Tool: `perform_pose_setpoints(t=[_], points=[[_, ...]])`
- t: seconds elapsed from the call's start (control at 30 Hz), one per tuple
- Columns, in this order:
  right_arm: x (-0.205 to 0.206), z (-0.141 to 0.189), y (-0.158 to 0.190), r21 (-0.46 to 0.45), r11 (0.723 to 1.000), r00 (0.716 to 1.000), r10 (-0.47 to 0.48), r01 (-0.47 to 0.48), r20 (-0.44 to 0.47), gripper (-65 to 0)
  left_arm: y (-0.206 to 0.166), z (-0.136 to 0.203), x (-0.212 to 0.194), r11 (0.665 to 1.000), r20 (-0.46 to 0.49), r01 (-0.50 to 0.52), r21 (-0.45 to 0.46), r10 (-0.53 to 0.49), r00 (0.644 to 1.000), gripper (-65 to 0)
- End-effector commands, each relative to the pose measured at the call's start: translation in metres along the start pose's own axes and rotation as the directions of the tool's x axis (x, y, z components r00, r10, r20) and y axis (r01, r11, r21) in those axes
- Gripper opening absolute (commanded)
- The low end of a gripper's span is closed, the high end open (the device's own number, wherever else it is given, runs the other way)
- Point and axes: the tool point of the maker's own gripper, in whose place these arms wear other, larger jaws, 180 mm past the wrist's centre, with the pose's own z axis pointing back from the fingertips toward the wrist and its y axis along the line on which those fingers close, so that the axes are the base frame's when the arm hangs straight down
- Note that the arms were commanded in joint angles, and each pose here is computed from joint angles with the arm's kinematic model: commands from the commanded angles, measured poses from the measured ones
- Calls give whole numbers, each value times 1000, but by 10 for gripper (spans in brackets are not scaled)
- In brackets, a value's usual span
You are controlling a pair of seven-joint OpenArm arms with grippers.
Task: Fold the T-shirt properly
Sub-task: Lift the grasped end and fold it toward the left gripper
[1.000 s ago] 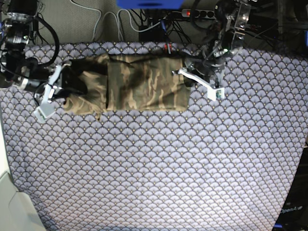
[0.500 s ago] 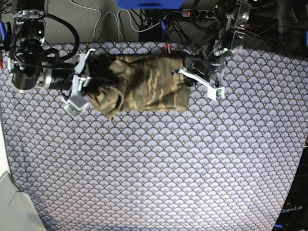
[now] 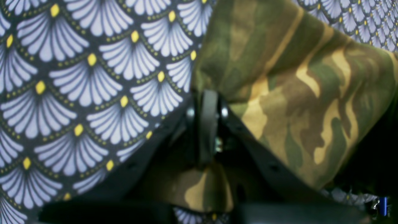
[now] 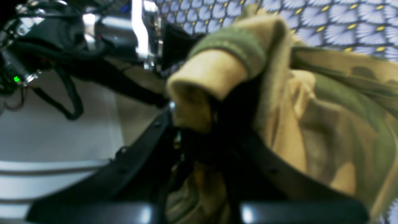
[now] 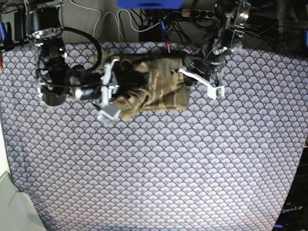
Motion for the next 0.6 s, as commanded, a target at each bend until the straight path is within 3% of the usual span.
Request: perform_pose_setpoints(t=[0.0, 0.33, 0.57], points=[[21, -1, 6, 35, 999, 997, 20, -22, 72, -648, 5, 2, -27, 1000, -107, -12, 21, 14, 994, -649], [28, -32, 24, 137, 990, 997, 19, -29, 77, -648, -21, 30, 7, 999, 1, 11, -51, -11, 1000, -649], [33, -32, 23, 138, 990, 996, 24, -37, 91, -648, 14, 41, 19, 999, 13, -37, 27, 37, 999, -649]])
